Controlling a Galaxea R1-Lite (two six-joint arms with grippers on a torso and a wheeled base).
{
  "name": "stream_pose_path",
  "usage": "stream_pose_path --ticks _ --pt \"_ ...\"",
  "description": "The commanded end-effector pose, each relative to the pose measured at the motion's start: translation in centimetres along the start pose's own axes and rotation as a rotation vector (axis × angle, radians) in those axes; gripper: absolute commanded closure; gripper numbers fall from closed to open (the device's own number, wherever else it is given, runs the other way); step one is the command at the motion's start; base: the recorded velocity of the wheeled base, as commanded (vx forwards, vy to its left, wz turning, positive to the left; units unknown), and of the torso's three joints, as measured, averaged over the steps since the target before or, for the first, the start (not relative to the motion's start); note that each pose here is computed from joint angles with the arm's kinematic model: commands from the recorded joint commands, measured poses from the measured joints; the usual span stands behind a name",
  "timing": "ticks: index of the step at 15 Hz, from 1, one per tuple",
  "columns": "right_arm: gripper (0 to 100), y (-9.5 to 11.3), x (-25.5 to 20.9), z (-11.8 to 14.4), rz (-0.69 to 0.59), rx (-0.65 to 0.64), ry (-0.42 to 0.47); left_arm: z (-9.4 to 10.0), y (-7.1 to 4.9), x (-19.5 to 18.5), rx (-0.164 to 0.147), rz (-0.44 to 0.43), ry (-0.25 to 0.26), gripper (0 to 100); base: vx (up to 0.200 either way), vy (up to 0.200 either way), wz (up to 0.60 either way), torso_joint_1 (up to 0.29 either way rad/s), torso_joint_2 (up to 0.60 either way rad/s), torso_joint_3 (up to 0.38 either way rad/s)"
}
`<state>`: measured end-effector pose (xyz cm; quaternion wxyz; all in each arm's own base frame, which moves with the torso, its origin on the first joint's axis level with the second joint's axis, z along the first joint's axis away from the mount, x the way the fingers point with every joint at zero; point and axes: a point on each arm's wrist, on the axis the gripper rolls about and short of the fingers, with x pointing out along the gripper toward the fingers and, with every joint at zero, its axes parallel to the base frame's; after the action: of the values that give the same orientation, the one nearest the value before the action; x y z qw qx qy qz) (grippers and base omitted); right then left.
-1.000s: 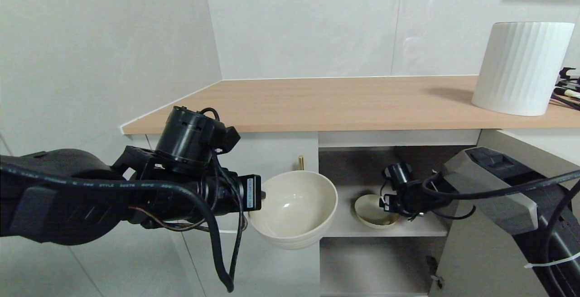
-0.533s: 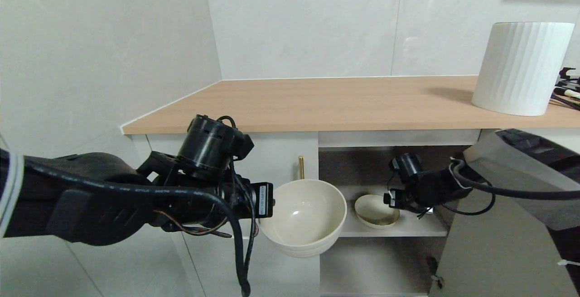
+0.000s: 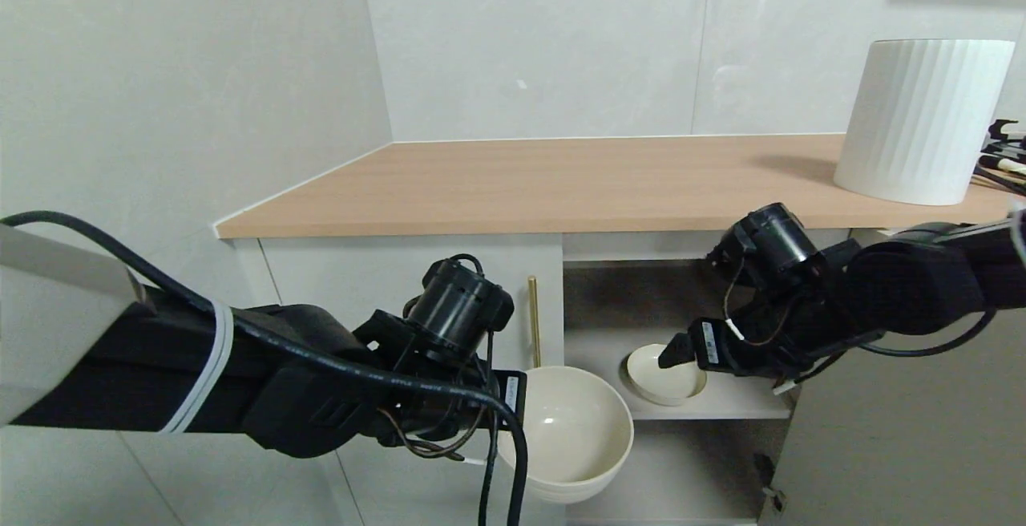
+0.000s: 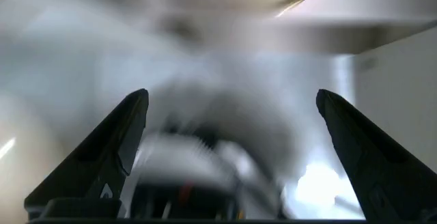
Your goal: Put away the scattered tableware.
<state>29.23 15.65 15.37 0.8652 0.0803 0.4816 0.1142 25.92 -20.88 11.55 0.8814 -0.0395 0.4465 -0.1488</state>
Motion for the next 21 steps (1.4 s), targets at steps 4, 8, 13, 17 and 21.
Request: stream_pose_path --ticks 4,8,13,17,21 --pt "0 4.1 -3.8 -3.4 0.125 -0.133 0.033 -0.6 -0.7 -0.1 0.019 -0.013 0.012 100 0.000 0.000 0.00 0.000 0.00 0.000" --pt "0 4.5 -0.3 -3.9 0.083 -0.141 0.108 -1.0 -1.3 -0.4 0.039 -0.027 0.014 100 0.000 0.000 0.00 0.000 0.00 0.000" --pt "0 4.6 1.6 -4.0 0.066 -0.125 0.126 -1.1 -1.6 -1.3 0.047 -0.045 0.000 100 0.000 0.000 0.00 0.000 0.00 0.000" --pt "0 4.6 1.8 -4.0 0.067 -0.125 0.128 -1.3 -1.7 -1.3 0.050 -0.045 0.005 100 0.000 0.000 0.00 0.000 0.00 0.000" --pt "100 4.8 1.6 -4.2 0.071 -0.130 0.128 -1.4 -1.7 -0.8 0.052 -0.039 0.015 100 0.000 0.000 0.00 0.000 0.00 0.000"
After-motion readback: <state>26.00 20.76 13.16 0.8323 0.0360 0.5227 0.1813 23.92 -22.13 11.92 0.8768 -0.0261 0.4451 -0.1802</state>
